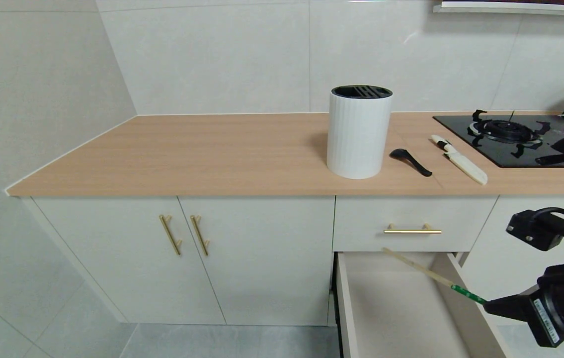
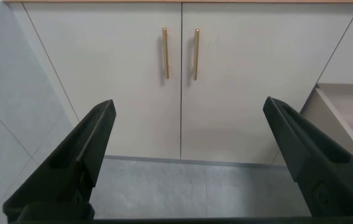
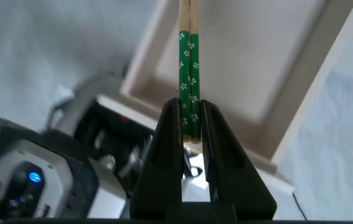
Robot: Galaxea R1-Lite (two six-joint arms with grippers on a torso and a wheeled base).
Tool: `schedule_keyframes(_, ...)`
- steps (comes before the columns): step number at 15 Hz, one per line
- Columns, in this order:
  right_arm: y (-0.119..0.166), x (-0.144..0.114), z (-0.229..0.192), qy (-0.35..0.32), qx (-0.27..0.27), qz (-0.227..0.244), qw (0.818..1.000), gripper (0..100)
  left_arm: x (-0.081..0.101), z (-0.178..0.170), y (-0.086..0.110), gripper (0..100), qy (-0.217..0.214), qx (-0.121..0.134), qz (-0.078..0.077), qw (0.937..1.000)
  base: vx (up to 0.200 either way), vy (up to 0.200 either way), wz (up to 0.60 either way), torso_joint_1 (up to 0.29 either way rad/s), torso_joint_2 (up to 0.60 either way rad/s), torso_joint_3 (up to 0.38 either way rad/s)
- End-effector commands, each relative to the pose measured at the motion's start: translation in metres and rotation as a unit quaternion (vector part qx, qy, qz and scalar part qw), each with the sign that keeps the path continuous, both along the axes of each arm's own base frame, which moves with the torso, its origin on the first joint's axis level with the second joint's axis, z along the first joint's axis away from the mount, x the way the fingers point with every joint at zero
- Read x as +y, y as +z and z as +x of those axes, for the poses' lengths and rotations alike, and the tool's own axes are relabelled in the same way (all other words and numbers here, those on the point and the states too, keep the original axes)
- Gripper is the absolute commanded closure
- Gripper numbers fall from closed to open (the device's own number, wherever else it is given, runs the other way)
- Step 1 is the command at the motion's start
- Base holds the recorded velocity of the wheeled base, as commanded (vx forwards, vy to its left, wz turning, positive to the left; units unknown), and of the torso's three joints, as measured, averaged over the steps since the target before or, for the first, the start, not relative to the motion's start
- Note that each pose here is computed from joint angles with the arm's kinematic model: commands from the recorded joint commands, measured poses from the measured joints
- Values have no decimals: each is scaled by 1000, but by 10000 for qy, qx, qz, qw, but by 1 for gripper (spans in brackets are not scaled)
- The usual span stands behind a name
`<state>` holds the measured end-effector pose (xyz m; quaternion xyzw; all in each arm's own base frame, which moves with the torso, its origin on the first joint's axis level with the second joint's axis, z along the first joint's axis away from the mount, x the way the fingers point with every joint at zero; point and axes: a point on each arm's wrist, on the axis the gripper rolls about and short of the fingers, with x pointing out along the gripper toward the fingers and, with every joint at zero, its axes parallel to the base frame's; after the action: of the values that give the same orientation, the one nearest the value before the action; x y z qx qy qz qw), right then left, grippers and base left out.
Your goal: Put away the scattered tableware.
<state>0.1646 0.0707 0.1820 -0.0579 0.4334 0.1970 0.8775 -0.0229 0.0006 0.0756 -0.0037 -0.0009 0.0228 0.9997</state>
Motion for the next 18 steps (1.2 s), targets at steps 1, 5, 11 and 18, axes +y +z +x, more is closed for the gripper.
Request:
schedule_keyframes(1,-34,14,25,15,809,-421,9958,100,0,0,0,0,2,1,-1,10000,0,0,0,0,0,0)
schedule_keyframes(5,-64,24,52,-510,1306,-688,9877,100,0,0,0,0,2,1,-1,10000,0,0,0,0,0,0)
schedule_keyframes(11,-127,47,102,-1058,1412,-381,9836,100,0,0,0,0,2,1,-1,10000,0,0,0,0,0,0)
schedule_keyframes(18,-136,54,116,-1162,1061,-106,9875,100,0,0,0,0,2,1,-1,10000,0,0,0,-30,71,43)
